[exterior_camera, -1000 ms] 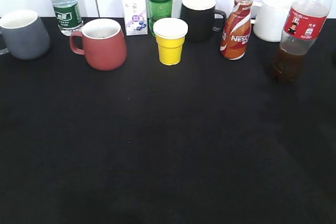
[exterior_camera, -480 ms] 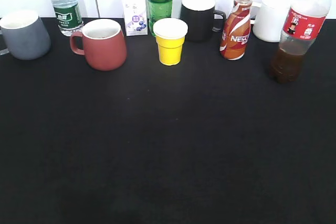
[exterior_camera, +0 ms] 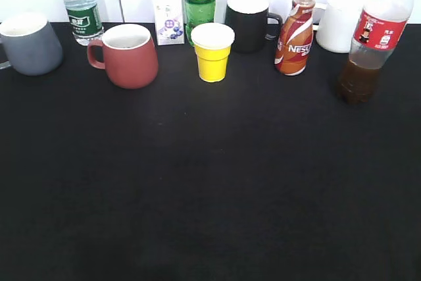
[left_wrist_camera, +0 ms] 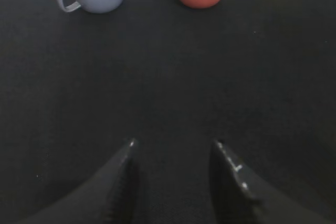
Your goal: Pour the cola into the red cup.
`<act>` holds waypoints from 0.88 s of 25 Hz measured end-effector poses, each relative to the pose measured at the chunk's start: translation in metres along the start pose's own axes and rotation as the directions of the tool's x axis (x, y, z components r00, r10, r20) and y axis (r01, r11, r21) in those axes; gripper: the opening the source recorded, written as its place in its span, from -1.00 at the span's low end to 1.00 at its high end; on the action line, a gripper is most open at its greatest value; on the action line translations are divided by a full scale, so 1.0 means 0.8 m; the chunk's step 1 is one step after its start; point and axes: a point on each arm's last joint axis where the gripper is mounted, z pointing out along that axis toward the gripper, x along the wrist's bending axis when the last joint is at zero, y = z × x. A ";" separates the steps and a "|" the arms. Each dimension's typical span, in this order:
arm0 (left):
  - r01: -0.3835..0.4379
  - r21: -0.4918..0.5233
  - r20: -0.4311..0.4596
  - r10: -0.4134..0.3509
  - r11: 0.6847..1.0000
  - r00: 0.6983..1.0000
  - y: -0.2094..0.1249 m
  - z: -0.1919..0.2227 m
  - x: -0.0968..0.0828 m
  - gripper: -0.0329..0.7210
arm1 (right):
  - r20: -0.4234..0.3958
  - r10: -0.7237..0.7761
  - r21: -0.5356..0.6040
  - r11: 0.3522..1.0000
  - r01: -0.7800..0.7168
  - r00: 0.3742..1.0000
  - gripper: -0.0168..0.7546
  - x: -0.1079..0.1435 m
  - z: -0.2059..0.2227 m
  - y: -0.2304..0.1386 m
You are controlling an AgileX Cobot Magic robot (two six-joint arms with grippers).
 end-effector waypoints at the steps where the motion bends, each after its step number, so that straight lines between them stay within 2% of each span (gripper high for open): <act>1: -0.001 -0.012 0.000 0.001 1.000 1.000 -0.001 -0.002 0.000 -0.01 | 0.023 0.012 0.000 1.000 -0.012 1.000 0.53 0.000 0.000 0.000; 3: -0.004 -0.070 -0.004 0.004 0.998 1.000 -0.008 -0.012 -0.001 -0.02 | 0.076 0.041 -0.002 0.999 -0.041 0.996 0.53 0.000 -0.001 0.000; 6: 0.008 -0.079 -0.027 -0.010 0.997 1.000 -0.008 -0.013 -0.001 -0.02 | 0.173 0.095 -0.012 0.995 -0.094 0.980 0.53 0.000 -0.001 -0.001; 8: 0.033 -0.080 -0.077 -0.039 0.996 0.996 -0.008 -0.013 -0.002 -0.02 | 0.217 0.119 -0.017 0.993 -0.118 0.969 0.53 -0.001 -0.002 -0.001; 11: 0.079 -0.085 -0.169 -0.092 0.993 0.981 -0.008 -0.012 -0.003 -0.03 | 0.226 0.128 -0.067 0.991 -0.116 0.966 0.53 0.001 -0.010 -0.005; 16: 0.084 -0.085 -0.176 -0.098 0.993 0.980 -0.008 -0.012 -0.003 -0.18 | 0.229 0.140 -0.075 0.989 -0.126 0.963 0.53 0.003 -0.011 -0.006; 22: 0.084 -0.085 -0.176 -0.098 0.993 0.980 -0.008 -0.012 -0.003 -0.28 | 0.229 0.140 -0.075 0.989 -0.126 0.963 0.53 0.003 -0.011 -0.006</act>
